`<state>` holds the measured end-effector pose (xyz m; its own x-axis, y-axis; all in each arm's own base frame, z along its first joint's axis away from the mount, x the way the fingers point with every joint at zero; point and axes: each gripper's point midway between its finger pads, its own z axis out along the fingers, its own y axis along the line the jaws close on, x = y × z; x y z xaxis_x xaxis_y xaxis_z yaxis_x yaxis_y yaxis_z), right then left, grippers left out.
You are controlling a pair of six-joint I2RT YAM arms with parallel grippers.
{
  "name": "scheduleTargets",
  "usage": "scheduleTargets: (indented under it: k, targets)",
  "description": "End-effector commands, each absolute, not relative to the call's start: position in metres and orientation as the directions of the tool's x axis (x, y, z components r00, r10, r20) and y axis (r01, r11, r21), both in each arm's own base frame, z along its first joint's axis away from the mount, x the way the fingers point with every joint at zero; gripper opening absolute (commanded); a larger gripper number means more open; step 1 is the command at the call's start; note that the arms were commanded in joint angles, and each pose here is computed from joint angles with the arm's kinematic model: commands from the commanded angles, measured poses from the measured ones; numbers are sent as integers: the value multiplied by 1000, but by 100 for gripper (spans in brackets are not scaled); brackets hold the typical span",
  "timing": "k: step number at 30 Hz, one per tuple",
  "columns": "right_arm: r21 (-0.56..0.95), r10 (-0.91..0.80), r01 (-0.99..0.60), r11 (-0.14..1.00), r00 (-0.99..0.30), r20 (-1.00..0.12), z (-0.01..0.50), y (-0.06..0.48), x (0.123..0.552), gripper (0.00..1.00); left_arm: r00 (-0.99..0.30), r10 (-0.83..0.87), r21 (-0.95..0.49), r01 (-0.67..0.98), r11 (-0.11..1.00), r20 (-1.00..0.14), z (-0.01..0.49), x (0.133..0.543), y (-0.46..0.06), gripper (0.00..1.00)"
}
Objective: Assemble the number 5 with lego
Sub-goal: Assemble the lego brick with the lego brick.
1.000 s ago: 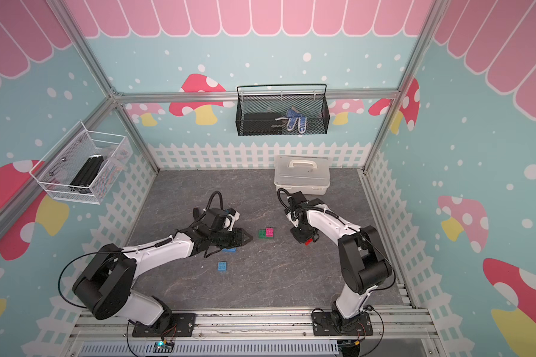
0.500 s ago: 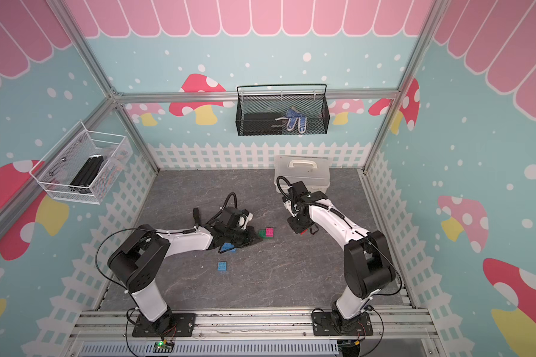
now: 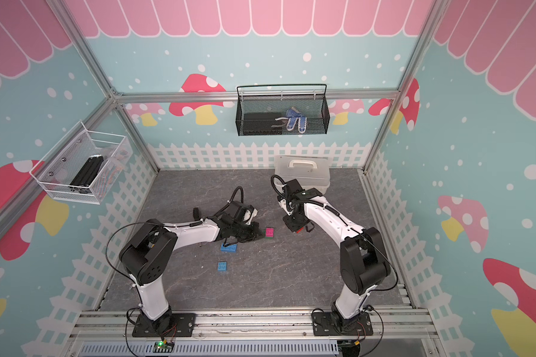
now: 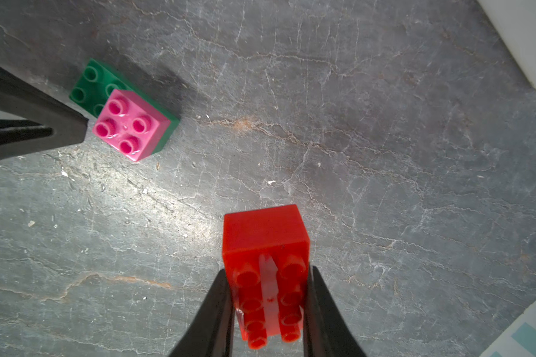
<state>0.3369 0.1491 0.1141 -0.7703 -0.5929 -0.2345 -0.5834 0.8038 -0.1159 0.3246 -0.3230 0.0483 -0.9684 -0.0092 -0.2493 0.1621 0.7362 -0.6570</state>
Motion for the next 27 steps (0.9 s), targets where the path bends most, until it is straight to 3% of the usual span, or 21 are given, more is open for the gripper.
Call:
scheduleTargets:
  k: [1,11,27]
  targets:
    - [-123,-615,-604,788,-760,-211,113,154,338,9,-965,-11,-642,165,749,-261,51,320,-317,5]
    - [-120,-645,-636,762,-732,-218,114,176,344,10,-978,-7,-619,125,776,-207,27,309,-308,5]
    - [-91,-672,-670,737,-712,-203,107,197,337,9,-972,4,-562,139,816,-234,17,351,-304,4]
